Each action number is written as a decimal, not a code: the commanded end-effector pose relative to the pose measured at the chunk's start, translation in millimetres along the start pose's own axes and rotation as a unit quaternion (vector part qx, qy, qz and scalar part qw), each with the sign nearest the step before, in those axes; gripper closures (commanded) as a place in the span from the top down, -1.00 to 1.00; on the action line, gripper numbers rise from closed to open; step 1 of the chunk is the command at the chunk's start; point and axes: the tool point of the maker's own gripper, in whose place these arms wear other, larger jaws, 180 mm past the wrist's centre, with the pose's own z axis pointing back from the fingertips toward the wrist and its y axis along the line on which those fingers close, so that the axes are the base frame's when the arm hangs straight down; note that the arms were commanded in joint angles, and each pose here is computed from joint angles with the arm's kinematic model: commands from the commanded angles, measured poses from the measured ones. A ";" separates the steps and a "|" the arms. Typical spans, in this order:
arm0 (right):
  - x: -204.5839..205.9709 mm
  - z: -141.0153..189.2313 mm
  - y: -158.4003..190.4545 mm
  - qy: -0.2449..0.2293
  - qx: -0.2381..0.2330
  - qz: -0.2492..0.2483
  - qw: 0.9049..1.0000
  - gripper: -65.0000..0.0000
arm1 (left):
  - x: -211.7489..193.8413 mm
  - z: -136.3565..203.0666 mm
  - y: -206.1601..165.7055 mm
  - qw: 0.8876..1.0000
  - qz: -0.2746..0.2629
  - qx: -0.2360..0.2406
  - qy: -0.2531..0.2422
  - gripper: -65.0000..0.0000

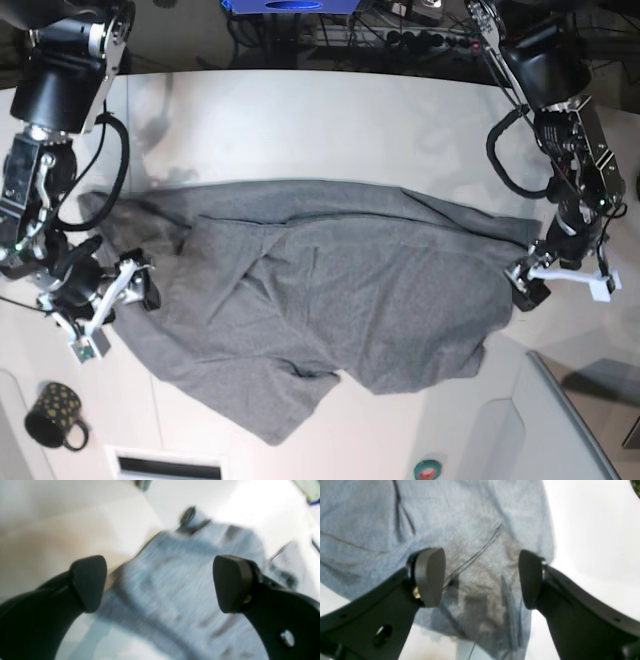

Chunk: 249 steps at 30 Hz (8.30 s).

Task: Layout the t-shirt on the table in an organized manner, then fold the t-shirt properly
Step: 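Regrasp the shirt edge with both grippers and pull it back outward, then hold the shirt edge with both grippers and pull the grippers apart, then regrasp the shirt corner with the right gripper and pull it taut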

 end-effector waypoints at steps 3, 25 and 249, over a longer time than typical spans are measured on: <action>-1.2 24.7 10.4 -0.033 -0.010 0.011 0.999 0.32 | -13.6 18.4 21.5 1.000 -0.024 0.018 0.004 0.96; -56.7 56.4 16.6 -0.035 0.004 -0.076 0.996 0.32 | -68.2 16.3 86.2 0.993 0.076 0.086 0.002 0.06; -144.9 64.8 -9.8 -0.093 -0.022 -0.541 0.835 0.50 | -50.2 4.6 105.3 0.996 0.046 0.078 0.026 -1.00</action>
